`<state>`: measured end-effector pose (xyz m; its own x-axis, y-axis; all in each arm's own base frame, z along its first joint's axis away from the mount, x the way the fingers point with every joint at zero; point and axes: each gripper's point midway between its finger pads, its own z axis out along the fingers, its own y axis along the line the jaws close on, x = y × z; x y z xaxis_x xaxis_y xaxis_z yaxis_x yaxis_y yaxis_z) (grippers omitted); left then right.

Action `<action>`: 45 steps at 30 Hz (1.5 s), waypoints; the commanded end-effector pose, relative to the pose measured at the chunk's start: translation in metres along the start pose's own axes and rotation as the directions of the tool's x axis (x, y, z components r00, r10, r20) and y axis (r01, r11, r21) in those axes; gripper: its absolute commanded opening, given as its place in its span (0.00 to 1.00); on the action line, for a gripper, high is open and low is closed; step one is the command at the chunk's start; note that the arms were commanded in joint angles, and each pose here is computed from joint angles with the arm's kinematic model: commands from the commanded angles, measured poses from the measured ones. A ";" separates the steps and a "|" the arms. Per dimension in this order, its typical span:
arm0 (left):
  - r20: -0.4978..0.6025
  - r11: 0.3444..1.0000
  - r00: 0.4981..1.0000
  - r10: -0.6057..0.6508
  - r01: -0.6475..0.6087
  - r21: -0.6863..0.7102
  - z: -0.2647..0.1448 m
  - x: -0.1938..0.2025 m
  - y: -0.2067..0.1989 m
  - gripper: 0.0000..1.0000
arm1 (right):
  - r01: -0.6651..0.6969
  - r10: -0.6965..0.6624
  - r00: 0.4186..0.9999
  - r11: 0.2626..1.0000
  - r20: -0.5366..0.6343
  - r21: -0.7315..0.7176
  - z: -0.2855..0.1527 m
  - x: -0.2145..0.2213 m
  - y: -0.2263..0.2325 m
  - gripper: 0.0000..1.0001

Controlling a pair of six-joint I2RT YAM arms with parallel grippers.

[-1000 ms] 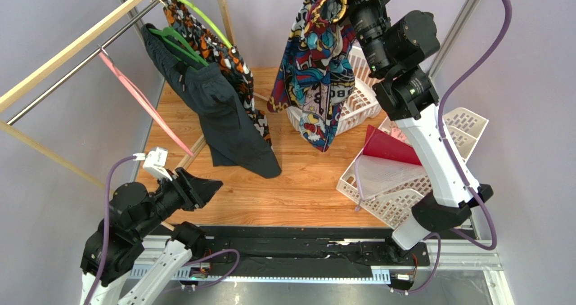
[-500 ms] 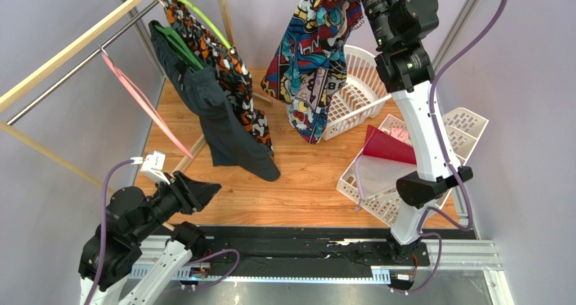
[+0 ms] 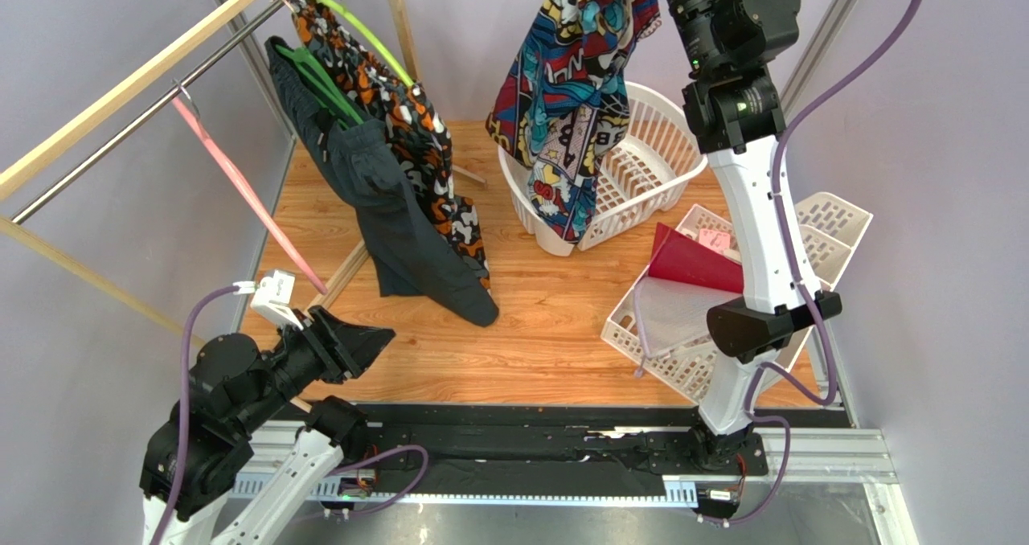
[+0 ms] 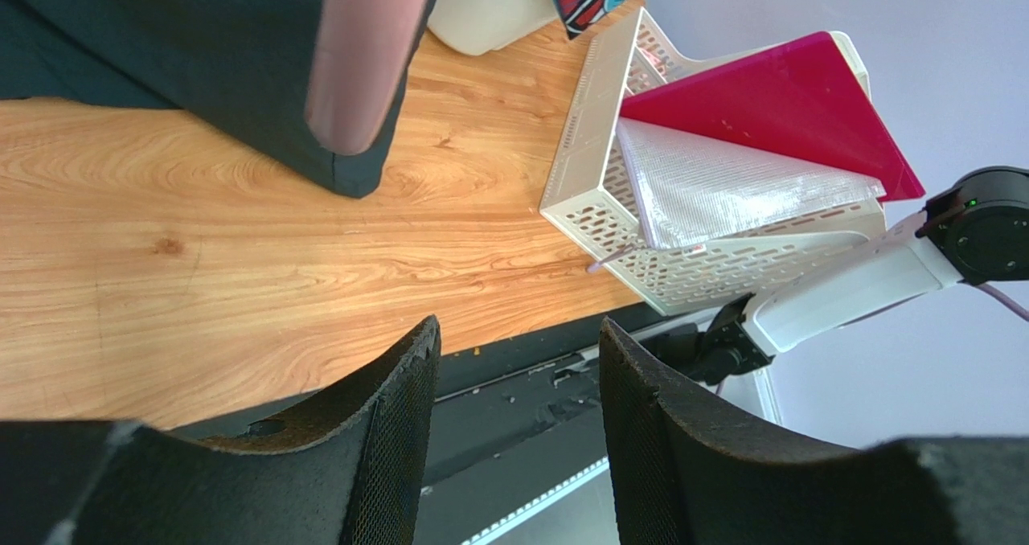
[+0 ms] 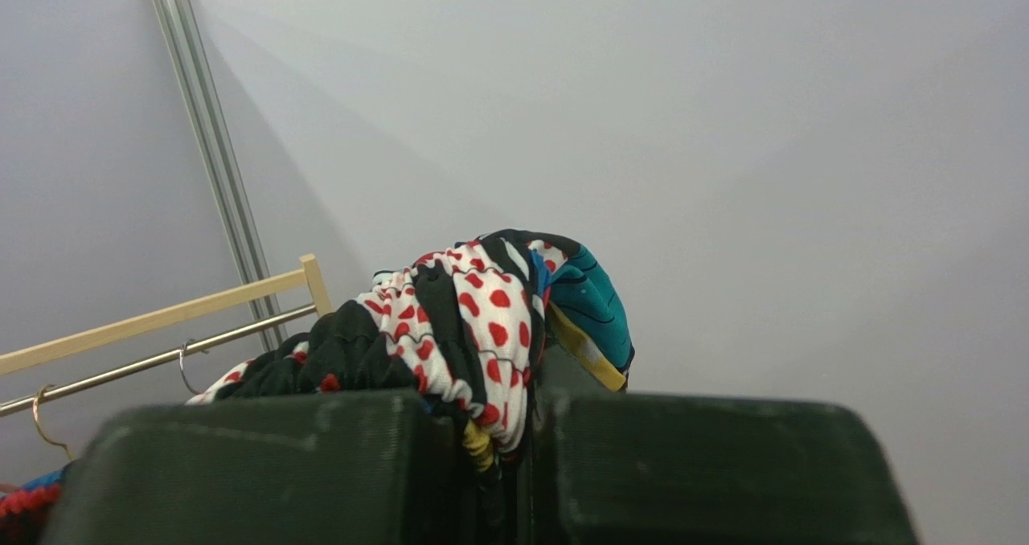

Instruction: Remove the shorts from the hanger

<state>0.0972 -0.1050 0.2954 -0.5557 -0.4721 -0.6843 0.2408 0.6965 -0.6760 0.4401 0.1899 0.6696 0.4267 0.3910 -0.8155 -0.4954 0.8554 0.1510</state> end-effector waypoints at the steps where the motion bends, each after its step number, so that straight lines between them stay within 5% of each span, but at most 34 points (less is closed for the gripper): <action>1: 0.015 1.000 1.000 -0.016 0.015 0.026 -0.005 -0.006 -0.009 0.56 | -0.026 0.029 0.991 0.999 0.127 -0.024 -0.004 -0.048 -0.004 0.00; 8: 0.009 0.999 1.000 -0.020 0.020 0.033 -0.008 -0.005 -0.011 0.56 | -0.090 0.088 0.991 0.996 -0.101 -0.014 -0.005 0.029 -0.014 0.00; 19: 0.002 0.998 0.999 -0.040 0.040 0.039 -0.013 0.000 -0.010 0.56 | -0.054 0.127 0.893 0.983 -0.432 0.177 -0.045 0.138 -0.053 0.00; 28: 0.028 1.000 0.999 0.024 -0.024 -0.020 -0.021 -0.010 -0.004 0.57 | -0.113 0.231 0.751 0.968 -0.619 0.226 -0.104 0.215 -0.049 0.00; 40: 0.003 1.000 1.000 0.024 -0.024 -0.012 -0.014 -0.007 -0.006 0.57 | -0.074 0.293 0.487 0.953 -0.823 0.295 -0.181 0.339 -0.049 0.00; 45: 0.005 0.999 1.000 0.029 -0.028 -0.017 -0.016 -0.007 -0.004 0.57 | -0.022 0.298 0.439 0.947 -0.848 0.321 -0.190 0.361 -0.060 0.00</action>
<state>0.0865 -0.0958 0.3083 -0.5453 -0.4702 -0.6939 0.2335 0.7099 -0.6645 0.4715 0.2172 0.2681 -0.5902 0.1391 -0.7952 -0.2648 0.8972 0.3535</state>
